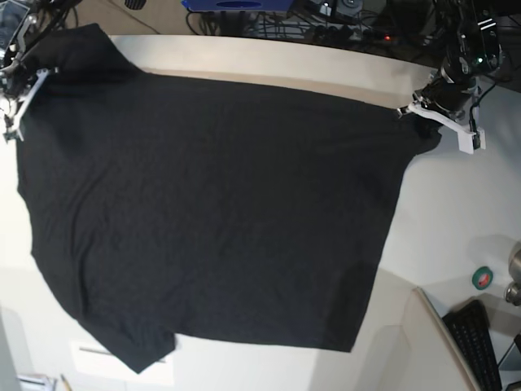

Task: Layout the t-shirt on the table in an organized manner, then fold the t-shirt properly
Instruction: 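Drag the held shirt edges apart with both grippers, then release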

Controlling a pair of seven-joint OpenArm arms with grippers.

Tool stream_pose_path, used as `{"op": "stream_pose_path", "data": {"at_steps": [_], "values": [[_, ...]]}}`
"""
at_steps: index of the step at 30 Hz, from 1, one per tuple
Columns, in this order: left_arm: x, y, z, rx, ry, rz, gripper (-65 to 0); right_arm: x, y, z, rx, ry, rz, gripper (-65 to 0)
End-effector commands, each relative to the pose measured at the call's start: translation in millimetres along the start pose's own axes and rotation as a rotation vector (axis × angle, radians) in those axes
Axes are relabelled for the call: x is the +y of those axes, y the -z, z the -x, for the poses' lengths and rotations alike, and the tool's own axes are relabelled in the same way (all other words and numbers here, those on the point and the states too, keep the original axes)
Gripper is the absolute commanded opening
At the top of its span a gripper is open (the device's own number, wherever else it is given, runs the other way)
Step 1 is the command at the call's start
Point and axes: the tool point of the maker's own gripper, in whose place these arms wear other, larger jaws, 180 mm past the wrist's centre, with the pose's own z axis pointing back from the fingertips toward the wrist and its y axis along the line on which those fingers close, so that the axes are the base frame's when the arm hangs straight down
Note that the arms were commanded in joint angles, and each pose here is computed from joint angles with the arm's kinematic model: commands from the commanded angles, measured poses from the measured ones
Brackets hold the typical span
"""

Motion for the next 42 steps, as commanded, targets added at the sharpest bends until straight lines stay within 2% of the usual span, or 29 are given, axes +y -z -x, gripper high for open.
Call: {"op": "stream_pose_path", "data": {"at_steps": [1, 5, 10, 15, 19, 23, 29, 42], "values": [[-1.8, -7.6, -16.2, -0.054, 0.022, 0.004, -65.0, -14.9, -11.2, -5.8, -0.012, -0.004, 0.056, -65.0], [-14.9, -21.2, -29.7, -0.098, 0.057, 0.029, -65.0, -23.6, -30.5, -10.2, -0.016, -0.014, 0.11, -65.0], [-22.0, -17.5, -49.8, -0.147, 0.061, 0.042, -65.0, -31.6, -36.0, -31.6, -0.057, -0.007, 0.131, -65.0], [-31.7, 0.0, -70.9, -0.133, 0.045, 0.065, -65.0, -36.2, -15.7, -62.7, -0.072, 0.026, 0.081, -65.0], [-35.0, 18.4, -82.3, -0.118, 0.015, 0.078, -65.0, -35.1, 0.9, -88.0, -0.067, 0.005, 0.032, -65.0], [-34.6, 29.9, -89.7, -0.119, -0.01, 0.081, -65.0, -36.0, 2.8, -115.7, -0.095, -0.005, 0.013, -65.0], [-30.9, 45.4, -95.1, -0.111, -0.049, 0.078, -65.0, -28.7, 1.0, -158.8, -0.138, -0.079, -0.008, -65.0], [-32.9, 76.1, -120.0, -0.115, -0.124, 0.094, -65.0, -10.2, 28.5, -211.2, -0.187, -0.041, -0.176, -65.0]]}}
